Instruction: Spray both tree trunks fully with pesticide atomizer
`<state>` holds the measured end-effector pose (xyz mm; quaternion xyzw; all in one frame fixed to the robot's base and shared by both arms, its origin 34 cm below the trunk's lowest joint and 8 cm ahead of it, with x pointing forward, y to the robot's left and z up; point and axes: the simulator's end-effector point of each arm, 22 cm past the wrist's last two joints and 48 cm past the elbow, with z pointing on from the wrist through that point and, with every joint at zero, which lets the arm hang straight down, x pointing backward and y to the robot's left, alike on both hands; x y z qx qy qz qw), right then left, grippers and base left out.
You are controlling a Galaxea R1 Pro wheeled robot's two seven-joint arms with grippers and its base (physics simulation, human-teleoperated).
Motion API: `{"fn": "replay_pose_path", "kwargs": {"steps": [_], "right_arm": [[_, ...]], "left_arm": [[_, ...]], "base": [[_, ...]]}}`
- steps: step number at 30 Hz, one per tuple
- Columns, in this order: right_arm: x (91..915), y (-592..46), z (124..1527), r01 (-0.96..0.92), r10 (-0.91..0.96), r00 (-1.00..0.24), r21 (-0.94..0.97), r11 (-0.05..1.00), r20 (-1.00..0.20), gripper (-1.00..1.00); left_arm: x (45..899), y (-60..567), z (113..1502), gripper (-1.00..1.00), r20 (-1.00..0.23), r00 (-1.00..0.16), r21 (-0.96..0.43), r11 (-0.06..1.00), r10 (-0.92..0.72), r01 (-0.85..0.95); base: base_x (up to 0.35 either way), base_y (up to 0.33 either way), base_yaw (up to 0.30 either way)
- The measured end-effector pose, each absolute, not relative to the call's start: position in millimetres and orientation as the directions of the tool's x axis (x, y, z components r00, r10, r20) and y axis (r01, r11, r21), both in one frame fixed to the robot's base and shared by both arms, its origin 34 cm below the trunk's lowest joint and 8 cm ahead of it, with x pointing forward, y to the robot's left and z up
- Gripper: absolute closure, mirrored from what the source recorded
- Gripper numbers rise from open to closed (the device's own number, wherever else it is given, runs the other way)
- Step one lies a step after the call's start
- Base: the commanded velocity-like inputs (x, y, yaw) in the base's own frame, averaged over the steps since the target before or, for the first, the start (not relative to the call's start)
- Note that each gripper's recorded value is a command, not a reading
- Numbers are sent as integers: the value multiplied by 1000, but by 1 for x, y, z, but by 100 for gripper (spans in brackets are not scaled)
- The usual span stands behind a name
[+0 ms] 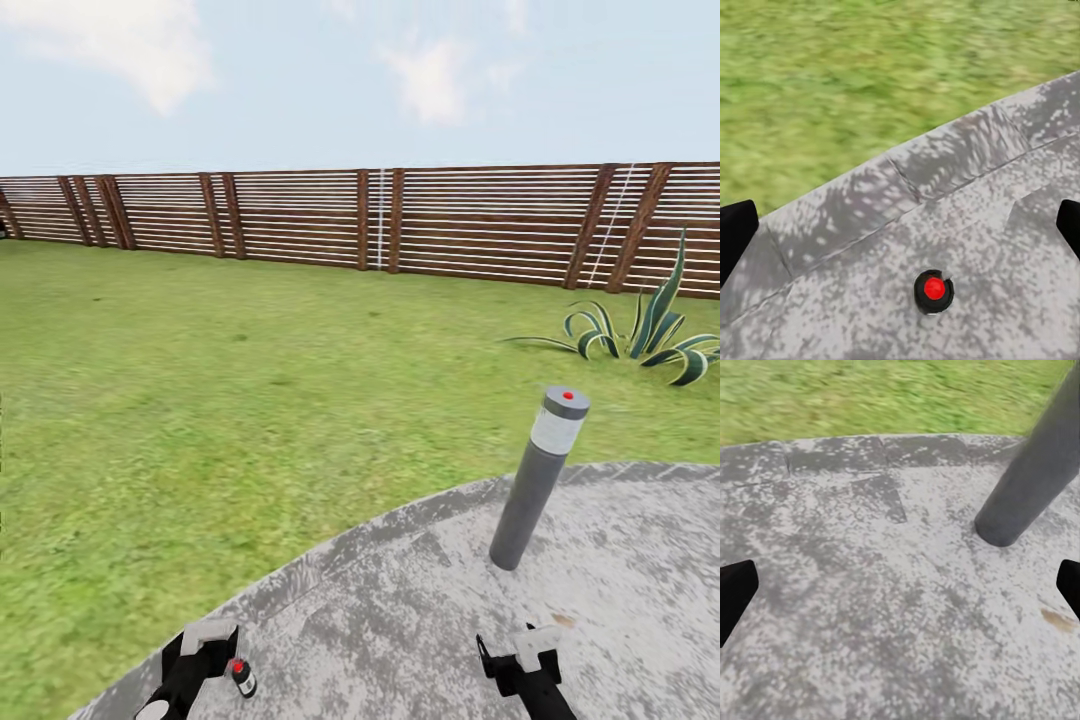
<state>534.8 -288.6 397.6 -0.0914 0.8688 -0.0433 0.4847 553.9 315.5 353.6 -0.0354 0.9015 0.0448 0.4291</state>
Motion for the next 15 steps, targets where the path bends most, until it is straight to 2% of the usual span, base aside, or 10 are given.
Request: {"fn": "replay_pose_path", "kwargs": {"steps": [3,10,15], "right_arm": [[535,-290,398,-115,-201,-513,-165,980,-835,-100],[536,-291,399,-114,-202,-511,-167,979,-836,-100],[537,-291,400,-113,-202,-508,-167,979,-838,-100]], "left_arm": [[554,315,354,-100,-777,-629,50,994,-25,-101],[555,314,354,-100,-779,-627,50,994,-23,-98],[555,315,355,-100,-779,-627,49,993,-27,-103]], "base": [[29,161,0],[8,28,0],[204,157,0]]}}
